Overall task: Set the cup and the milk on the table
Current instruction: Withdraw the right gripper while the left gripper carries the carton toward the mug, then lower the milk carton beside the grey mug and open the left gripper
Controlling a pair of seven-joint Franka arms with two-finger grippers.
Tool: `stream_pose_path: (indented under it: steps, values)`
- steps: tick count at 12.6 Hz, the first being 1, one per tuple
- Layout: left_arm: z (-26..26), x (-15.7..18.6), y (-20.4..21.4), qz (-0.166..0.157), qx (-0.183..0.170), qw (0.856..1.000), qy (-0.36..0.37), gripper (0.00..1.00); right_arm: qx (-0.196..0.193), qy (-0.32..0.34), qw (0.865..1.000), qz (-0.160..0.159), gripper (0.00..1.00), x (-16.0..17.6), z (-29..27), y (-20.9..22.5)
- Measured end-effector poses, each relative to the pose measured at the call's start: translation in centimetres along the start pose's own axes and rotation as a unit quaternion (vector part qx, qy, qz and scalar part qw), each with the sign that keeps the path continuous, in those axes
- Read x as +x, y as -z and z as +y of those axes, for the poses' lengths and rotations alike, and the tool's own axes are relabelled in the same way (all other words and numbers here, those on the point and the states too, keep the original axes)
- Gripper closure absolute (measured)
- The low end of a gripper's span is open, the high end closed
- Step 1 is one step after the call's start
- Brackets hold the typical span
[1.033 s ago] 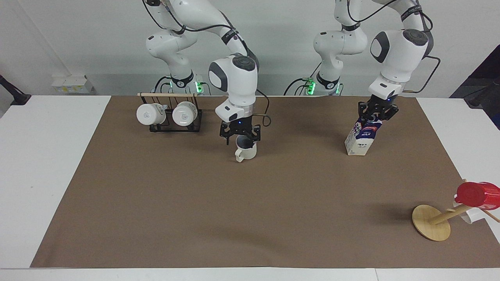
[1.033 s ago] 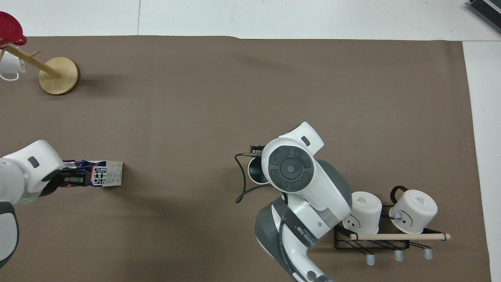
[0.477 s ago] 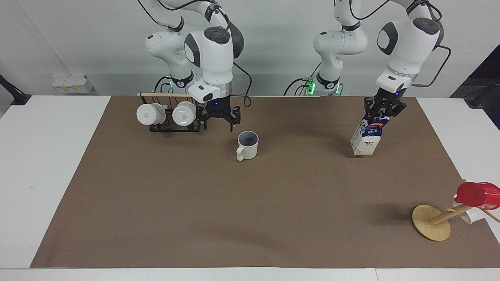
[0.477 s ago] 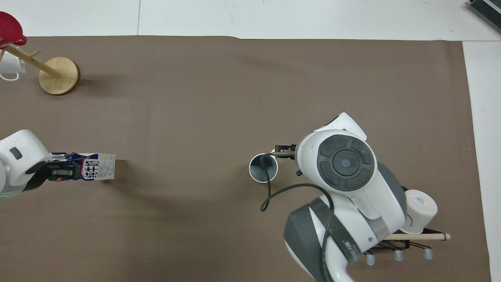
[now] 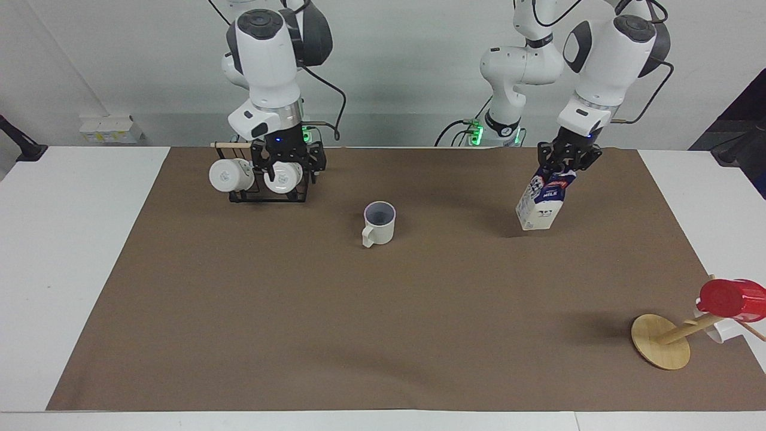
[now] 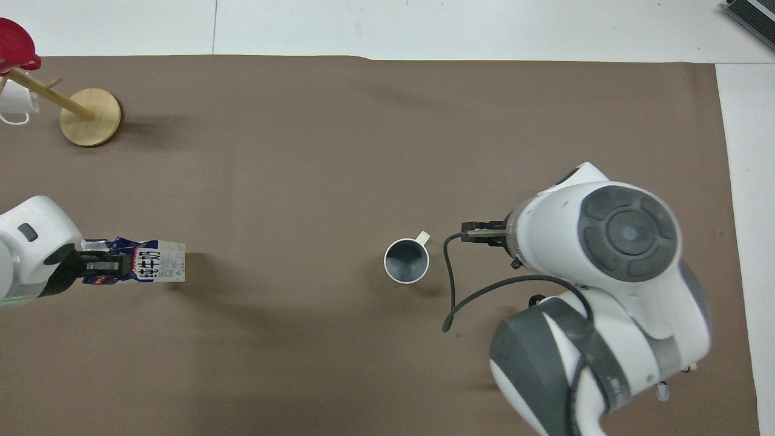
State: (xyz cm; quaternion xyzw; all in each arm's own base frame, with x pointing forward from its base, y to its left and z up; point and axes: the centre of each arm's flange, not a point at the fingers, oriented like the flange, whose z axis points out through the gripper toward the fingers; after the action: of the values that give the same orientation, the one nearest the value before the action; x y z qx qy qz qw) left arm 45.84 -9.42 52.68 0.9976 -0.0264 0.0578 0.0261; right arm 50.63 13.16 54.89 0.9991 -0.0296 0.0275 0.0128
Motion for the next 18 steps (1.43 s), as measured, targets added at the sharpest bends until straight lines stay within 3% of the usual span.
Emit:
stream_pose_path:
  steps: [6,10,15,18]
  values:
    - [12.0,-3.1,0.1,-0.005,-0.015,1.000,0.025,0.59,0.006,-0.003,0.999,-0.034,0.00,-0.1,9.9,1.5]
    - [17.5,-4.0,-2.4,-0.002,-0.025,0.999,0.032,0.59,0.013,-0.004,1.000,-0.026,0.00,0.6,16.5,2.2]
    - [20.8,-3.7,-5.4,0.010,-0.035,0.999,0.028,0.59,0.011,-0.020,0.999,-0.033,0.00,3.0,17.9,7.4]
    - [22.9,-3.9,-6.7,0.011,-0.039,0.999,0.036,0.59,0.010,-0.026,0.999,-0.018,0.00,2.8,18.8,12.2]
